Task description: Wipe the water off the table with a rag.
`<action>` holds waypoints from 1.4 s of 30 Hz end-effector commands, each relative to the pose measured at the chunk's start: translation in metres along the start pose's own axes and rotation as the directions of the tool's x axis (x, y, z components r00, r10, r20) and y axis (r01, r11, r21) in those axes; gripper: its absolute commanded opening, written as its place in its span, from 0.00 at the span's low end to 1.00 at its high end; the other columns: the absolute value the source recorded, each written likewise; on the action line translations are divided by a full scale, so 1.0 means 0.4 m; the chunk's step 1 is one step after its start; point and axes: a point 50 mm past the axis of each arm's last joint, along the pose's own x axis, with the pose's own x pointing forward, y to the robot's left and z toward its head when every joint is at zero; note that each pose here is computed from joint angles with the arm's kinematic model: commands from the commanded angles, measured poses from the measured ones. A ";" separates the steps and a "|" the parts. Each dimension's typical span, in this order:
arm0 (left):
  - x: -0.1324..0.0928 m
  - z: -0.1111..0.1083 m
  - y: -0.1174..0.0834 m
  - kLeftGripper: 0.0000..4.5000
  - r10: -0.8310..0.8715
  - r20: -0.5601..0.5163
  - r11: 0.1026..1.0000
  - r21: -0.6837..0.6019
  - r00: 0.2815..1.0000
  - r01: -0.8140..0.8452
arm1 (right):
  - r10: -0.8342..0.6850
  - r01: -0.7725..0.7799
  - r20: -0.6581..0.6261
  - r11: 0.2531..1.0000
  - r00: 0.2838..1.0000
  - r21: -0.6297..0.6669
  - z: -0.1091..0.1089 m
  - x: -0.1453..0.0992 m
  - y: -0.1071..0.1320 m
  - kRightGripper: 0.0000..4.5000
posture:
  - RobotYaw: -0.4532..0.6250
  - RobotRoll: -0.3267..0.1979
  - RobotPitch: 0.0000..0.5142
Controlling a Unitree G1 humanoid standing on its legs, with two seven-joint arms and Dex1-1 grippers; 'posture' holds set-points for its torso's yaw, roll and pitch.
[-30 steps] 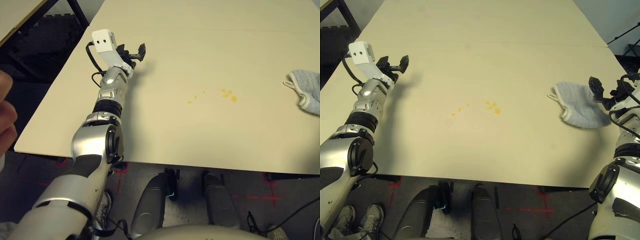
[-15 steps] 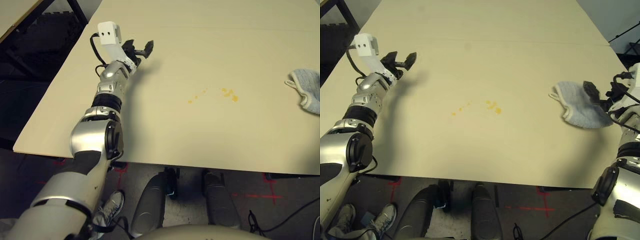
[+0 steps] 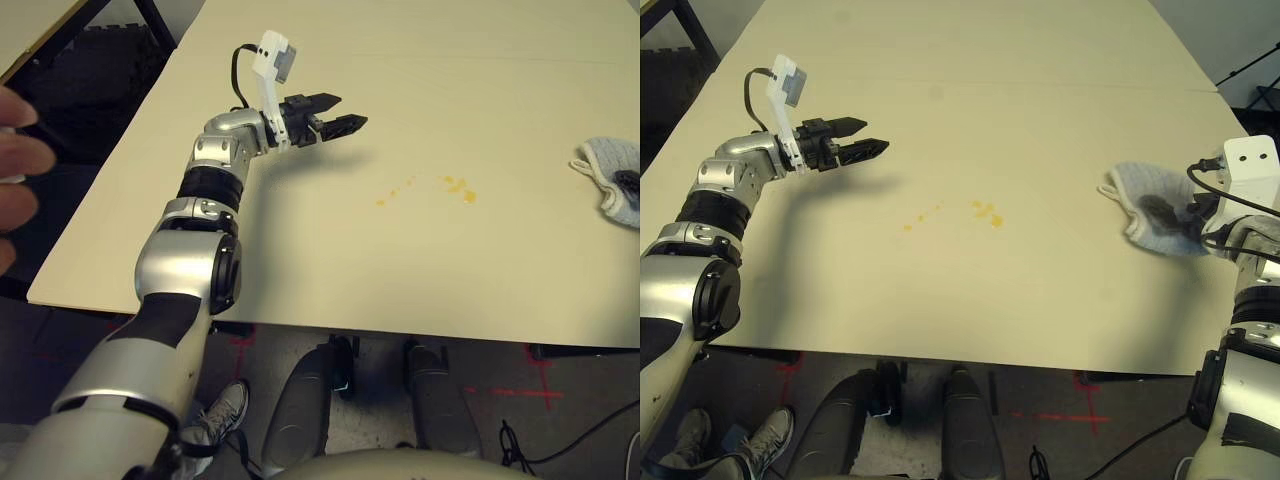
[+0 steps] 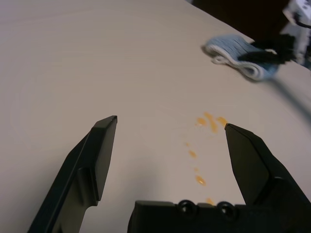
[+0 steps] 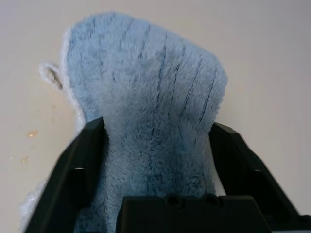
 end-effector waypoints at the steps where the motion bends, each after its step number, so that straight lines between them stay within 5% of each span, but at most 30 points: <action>1: 0.001 -0.001 -0.011 1.00 -0.026 -0.036 1.000 0.007 0.999 0.026 | 0.001 0.000 -0.069 1.000 0.998 0.020 -0.028 0.011 0.008 0.65 | 0.29 0.62 0.46; 9: 0.010 -0.023 -0.031 1.00 -0.049 -0.087 0.997 0.057 0.995 0.054 | -0.033 0.035 -0.044 0.999 0.998 0.033 0.000 0.011 0.004 0.10 | 0.29 0.62 0.46; 11: 0.011 -0.025 -0.035 1.00 -0.053 -0.095 0.996 0.063 0.994 0.059 | -0.010 0.010 -0.020 1.000 1.000 0.019 0.031 0.010 0.015 0.05 | 0.29 0.62 0.46; 19: 0.006 -0.013 -0.045 1.00 -0.073 -0.112 0.992 0.094 0.991 0.084 | 0.270 -0.272 -0.034 0.956 0.962 -0.110 0.155 -0.060 0.195 0.05 | 0.28 0.62 0.47; 32: 0.019 -0.012 -0.048 1.00 -0.087 -0.117 0.991 0.090 0.989 0.098 | 0.646 -0.667 -0.170 0.719 0.745 -0.192 0.131 -0.147 0.517 0.05 | 0.26 0.62 0.49; 42: 0.029 -0.019 -0.052 1.00 -0.097 -0.120 0.991 0.080 0.988 0.107 | 0.674 -0.705 -0.208 0.685 0.709 -0.183 0.110 -0.105 0.579 0.05 | 0.26 0.62 0.49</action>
